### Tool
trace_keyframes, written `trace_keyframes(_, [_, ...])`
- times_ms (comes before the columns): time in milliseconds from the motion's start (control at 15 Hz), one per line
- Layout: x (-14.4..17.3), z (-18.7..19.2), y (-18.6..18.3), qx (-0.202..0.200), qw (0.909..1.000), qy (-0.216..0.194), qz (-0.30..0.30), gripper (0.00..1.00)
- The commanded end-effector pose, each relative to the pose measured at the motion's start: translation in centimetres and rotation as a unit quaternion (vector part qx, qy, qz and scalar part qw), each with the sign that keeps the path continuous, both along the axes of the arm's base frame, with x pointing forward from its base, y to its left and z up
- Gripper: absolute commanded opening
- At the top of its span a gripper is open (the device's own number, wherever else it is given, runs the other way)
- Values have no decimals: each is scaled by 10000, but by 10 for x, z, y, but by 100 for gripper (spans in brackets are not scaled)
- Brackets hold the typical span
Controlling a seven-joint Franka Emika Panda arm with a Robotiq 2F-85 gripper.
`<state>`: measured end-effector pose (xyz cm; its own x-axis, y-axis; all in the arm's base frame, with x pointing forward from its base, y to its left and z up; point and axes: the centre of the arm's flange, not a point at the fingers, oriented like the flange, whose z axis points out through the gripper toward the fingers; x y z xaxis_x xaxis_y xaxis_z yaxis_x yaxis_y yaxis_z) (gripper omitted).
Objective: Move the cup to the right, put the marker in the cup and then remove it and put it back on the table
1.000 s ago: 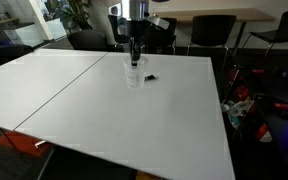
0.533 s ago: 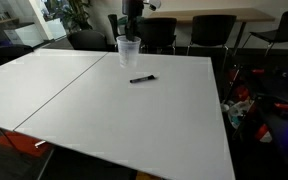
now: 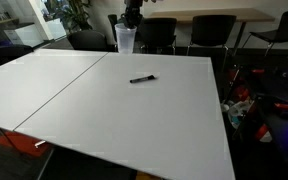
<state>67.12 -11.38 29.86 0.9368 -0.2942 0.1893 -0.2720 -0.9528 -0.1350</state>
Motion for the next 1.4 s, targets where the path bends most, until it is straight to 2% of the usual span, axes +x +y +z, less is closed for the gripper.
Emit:
trace_keyframes(0, [15, 3, -17, 64, 9977, 136, -668, 1])
trace_keyframes(400, [11, -4, -56, -21, 9934, 271, -1112, 1])
trace_keyframes(733, [3, 3, -74, -180, 9924, 379, -1155, 1])
trace_keyframes(1133, [2, 12, -132, -489, 9889, 760, -1176, 1])
trace_keyframes(1333, [2, 5, -150, -566, 9880, 908, -1114, 1])
